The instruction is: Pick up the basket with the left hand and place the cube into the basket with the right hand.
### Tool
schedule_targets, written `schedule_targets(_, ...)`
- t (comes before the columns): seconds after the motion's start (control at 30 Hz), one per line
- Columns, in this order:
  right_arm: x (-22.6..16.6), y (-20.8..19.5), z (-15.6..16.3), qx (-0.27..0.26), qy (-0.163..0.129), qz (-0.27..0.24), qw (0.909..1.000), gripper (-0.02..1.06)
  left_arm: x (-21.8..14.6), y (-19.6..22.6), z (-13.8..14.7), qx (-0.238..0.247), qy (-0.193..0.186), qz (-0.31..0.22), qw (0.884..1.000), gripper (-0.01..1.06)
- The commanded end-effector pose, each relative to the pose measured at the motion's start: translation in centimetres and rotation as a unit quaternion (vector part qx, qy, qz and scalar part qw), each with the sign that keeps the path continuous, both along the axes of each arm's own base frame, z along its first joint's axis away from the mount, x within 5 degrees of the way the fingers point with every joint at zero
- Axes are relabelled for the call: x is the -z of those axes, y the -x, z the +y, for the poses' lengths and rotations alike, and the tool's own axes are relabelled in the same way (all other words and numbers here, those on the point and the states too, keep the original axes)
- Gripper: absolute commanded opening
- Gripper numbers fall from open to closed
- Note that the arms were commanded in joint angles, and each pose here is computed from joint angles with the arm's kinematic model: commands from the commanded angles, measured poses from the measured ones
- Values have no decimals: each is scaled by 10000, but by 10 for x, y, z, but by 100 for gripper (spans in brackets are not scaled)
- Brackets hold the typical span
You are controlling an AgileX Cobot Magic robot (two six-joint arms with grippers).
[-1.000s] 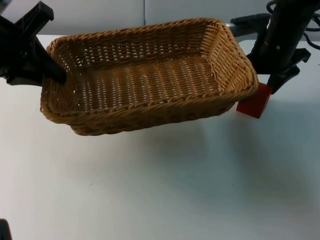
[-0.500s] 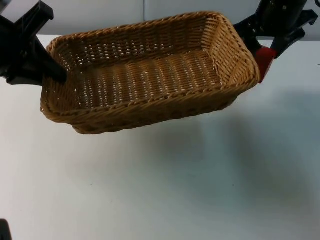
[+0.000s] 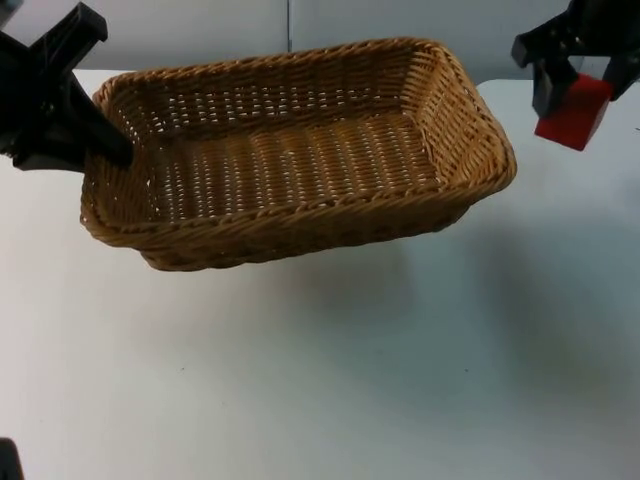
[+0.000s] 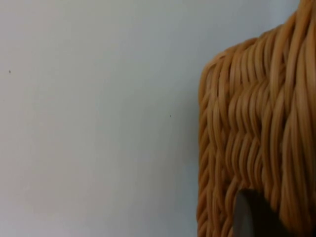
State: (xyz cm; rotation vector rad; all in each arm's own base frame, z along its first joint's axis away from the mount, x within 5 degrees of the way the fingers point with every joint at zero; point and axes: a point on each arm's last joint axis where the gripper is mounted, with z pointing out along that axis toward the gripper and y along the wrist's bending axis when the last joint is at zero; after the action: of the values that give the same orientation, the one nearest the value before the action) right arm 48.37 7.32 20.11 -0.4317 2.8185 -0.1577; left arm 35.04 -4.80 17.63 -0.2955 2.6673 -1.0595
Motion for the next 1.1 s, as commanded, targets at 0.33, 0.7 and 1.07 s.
schedule_targets(0.33,-73,10,-9,206,-893,-894,9918,60,-10,-1,-4,-26,191,-99,9998,0)
schedule_targets(0.7,-123,30,10,-101,-2065,-1237,9705,60,-10,-1,-4,-26,191,-99,9998,0)
schedule_targets(1.07,-125,55,95,-1303,-2433,-969,9563,60,-10,-1,-4,-26,191,-99,9998,0)
